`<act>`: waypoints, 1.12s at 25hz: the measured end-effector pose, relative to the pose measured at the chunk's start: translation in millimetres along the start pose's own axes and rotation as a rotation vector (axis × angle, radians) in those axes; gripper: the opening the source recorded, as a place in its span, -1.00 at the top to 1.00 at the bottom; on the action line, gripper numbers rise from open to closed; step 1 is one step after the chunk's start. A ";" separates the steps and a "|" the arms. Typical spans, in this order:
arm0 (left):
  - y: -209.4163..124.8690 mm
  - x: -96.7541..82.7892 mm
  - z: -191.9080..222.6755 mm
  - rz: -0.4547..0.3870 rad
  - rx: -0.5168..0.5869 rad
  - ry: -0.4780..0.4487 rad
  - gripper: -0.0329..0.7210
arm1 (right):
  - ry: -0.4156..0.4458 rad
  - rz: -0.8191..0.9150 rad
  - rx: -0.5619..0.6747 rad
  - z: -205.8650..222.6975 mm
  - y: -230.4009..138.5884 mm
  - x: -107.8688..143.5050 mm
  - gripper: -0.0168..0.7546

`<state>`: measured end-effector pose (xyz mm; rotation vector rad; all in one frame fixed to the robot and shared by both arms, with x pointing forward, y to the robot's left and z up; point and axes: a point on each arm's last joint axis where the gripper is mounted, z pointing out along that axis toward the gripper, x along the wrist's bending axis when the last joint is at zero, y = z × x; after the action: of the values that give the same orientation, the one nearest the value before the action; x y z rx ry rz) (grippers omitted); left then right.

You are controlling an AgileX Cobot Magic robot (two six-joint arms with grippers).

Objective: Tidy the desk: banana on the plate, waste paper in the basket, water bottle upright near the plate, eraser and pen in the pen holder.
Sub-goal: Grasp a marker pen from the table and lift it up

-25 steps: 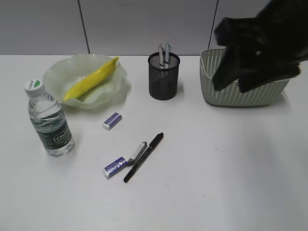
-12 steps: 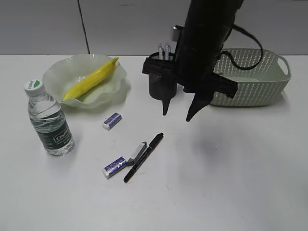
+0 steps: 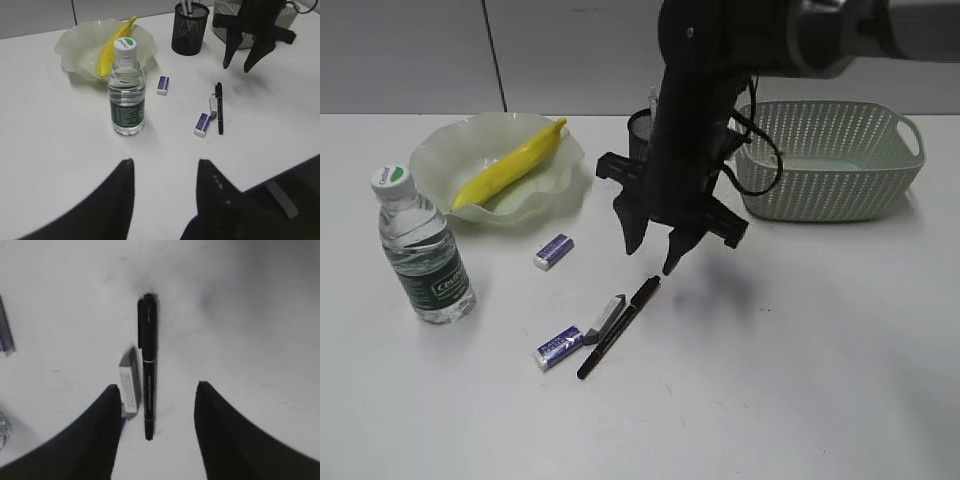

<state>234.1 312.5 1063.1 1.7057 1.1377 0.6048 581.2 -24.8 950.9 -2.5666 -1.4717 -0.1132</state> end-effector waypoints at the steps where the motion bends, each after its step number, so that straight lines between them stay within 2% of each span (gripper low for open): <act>1: 0.0 0.0 0.0 0.000 0.000 0.000 0.09 | 0.012 0.013 -0.006 5.5 1.0 2.2 -0.04; 4: 0.0 0.0 0.0 0.000 0.000 0.000 0.09 | 0.035 0.043 -0.020 18.9 4.1 6.5 -0.04; 12: 0.0 0.0 0.0 0.000 0.000 0.000 0.09 | -0.032 0.079 -0.031 51.9 11.6 2.7 -0.04; 18: 0.0 0.0 0.0 0.000 0.000 0.000 0.09 | 0.002 0.090 -0.053 67.4 16.8 6.0 -0.04; 23: 0.0 0.0 0.0 0.000 0.000 0.000 0.09 | -0.009 0.107 -0.072 69.5 18.9 5.0 -0.03; 25: 0.0 0.0 0.0 0.000 0.000 0.000 0.09 | -0.010 0.107 -0.076 69.5 19.2 4.8 0.03; 28: 0.0 0.0 0.0 0.000 0.000 0.000 0.09 | -0.011 0.109 -0.078 69.5 19.4 4.7 0.22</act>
<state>234.1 312.5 1063.1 1.7057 1.1377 0.6048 598.7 -16.9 881.2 -2.7074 -1.3530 -0.1442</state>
